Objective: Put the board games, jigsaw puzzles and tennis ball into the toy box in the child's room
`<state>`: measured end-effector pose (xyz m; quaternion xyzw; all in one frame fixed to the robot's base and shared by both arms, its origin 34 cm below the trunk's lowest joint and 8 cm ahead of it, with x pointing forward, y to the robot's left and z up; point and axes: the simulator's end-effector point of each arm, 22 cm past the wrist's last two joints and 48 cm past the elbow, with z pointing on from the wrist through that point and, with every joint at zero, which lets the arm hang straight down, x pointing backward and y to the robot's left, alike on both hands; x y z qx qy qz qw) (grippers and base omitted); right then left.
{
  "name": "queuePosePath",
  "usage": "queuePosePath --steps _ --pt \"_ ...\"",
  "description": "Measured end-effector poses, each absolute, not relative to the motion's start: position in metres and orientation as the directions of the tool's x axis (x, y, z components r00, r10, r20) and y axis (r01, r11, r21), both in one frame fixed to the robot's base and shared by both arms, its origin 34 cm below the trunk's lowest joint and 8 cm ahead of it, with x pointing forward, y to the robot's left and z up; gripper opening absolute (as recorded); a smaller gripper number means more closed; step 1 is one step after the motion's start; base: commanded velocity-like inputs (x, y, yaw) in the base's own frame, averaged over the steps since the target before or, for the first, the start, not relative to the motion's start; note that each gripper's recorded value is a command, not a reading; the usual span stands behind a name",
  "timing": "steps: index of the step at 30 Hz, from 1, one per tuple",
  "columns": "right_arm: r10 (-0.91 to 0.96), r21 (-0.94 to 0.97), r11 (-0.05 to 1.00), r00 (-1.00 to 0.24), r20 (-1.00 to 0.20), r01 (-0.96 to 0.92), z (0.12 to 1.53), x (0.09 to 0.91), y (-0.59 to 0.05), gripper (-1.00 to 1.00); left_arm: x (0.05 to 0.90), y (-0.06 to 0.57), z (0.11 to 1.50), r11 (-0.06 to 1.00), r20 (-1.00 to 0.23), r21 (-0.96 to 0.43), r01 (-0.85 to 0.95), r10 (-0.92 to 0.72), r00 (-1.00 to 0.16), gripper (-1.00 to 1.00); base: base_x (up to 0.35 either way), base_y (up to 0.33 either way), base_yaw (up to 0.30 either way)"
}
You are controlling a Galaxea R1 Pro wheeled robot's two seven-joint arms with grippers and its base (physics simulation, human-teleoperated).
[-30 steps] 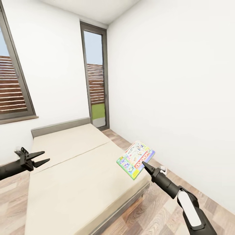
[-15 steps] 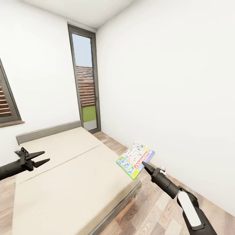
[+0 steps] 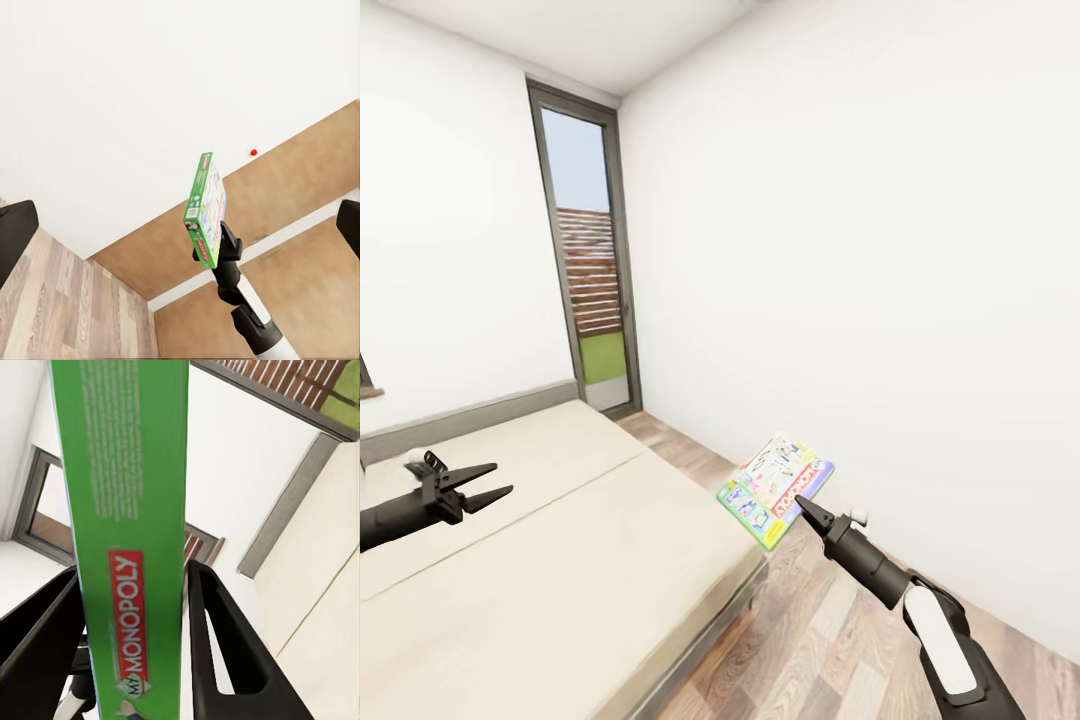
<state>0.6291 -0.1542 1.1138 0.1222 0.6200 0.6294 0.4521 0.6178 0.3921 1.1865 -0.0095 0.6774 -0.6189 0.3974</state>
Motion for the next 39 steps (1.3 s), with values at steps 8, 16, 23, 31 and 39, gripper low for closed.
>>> queuePosePath --steps 8,16,23,31,39 --pt "0.721 0.888 0.178 -0.558 -0.411 -0.424 1.125 0.625 -0.153 -1.00 0.613 0.392 1.198 0.234 -0.533 -0.841 0.487 -0.505 -0.679 1.00 0.000 0.000 -0.213" --pt "0.720 0.885 0.179 -0.555 -0.416 -0.431 1.135 0.621 -0.152 -1.00 0.608 0.392 1.208 0.234 -0.540 -0.837 0.495 -0.505 -0.674 1.00 0.000 0.000 -0.214" --pt "0.720 0.881 0.180 -0.552 -0.421 -0.437 1.144 0.617 -0.152 -1.00 0.603 0.392 1.217 0.234 -0.545 -0.833 0.502 -0.505 -0.669 1.00 0.000 0.000 -0.215" --pt "0.723 0.874 0.186 -0.540 -0.431 -0.449 1.151 0.615 -0.151 -1.00 0.599 0.392 1.224 0.234 -0.552 -0.828 0.510 -0.505 -0.664 1.00 0.000 0.000 -0.215" --pt "0.727 0.868 0.190 -0.529 -0.438 -0.459 1.155 0.615 -0.152 -1.00 0.598 0.392 1.227 0.233 -0.554 -0.826 0.513 -0.505 -0.662 1.00 0.000 0.000 -0.089"
